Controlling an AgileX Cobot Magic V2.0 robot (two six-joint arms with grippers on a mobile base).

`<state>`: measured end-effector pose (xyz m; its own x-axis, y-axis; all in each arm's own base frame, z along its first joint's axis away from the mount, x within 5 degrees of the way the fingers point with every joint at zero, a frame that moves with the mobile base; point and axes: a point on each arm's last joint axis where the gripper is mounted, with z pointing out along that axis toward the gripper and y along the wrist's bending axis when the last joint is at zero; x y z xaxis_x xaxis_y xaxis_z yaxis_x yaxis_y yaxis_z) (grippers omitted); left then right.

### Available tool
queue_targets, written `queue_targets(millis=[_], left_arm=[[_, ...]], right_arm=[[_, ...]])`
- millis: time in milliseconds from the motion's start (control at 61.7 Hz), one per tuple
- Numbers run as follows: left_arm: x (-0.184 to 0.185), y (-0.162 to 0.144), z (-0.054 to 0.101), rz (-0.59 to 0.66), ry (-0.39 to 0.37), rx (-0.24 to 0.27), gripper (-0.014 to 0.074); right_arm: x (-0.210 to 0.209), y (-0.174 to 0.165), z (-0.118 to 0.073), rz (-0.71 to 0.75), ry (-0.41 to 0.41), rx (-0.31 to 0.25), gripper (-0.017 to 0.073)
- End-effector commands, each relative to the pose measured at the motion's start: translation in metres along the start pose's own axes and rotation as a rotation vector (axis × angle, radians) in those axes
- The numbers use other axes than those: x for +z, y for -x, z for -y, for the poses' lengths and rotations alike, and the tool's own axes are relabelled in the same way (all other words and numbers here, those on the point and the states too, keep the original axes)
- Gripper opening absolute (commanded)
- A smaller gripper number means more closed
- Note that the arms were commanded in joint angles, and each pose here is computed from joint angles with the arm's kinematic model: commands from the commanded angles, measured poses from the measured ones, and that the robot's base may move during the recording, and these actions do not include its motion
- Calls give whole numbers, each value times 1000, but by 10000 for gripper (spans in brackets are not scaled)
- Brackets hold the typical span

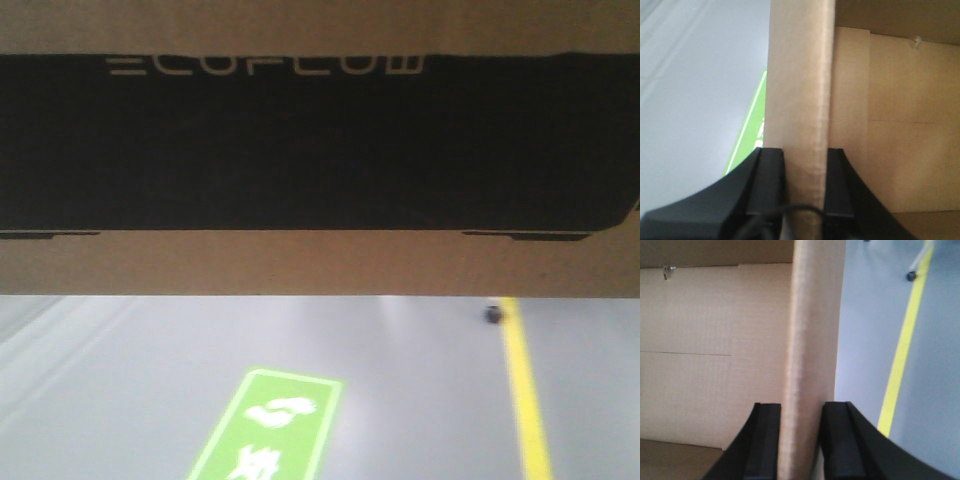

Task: Grab box from left shelf to table start
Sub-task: 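Drive across the floor carrying the box in both grippers, then approach the white table with the box held in both grippers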

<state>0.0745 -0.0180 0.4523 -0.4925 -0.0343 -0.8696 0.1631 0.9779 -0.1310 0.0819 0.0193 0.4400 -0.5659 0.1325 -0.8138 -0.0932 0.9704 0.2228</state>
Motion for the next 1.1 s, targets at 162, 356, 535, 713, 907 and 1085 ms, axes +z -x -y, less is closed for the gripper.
queue_targets(millis=[162, 356, 535, 713, 907, 1085], left_arm=[[-15, 22, 4, 226, -42, -22, -54], [-15, 21, 4, 217, -41, -22, -54], [-14, 18, 3, 180, -35, -22, -54], [-14, 18, 3, 182, -35, -22, -54], [-14, 17, 3, 168, -33, -22, -54], [-13, 14, 3, 134, -28, -22, -54]], right_arm=[[-8, 16, 6, 144, -82, -52, 26], [-8, 16, 6, 144, -82, -52, 26], [-8, 16, 6, 144, -82, -52, 26], [-8, 16, 6, 144, -82, -52, 26], [-8, 16, 6, 144, -82, -52, 26], [-8, 16, 6, 143, -82, -52, 26]])
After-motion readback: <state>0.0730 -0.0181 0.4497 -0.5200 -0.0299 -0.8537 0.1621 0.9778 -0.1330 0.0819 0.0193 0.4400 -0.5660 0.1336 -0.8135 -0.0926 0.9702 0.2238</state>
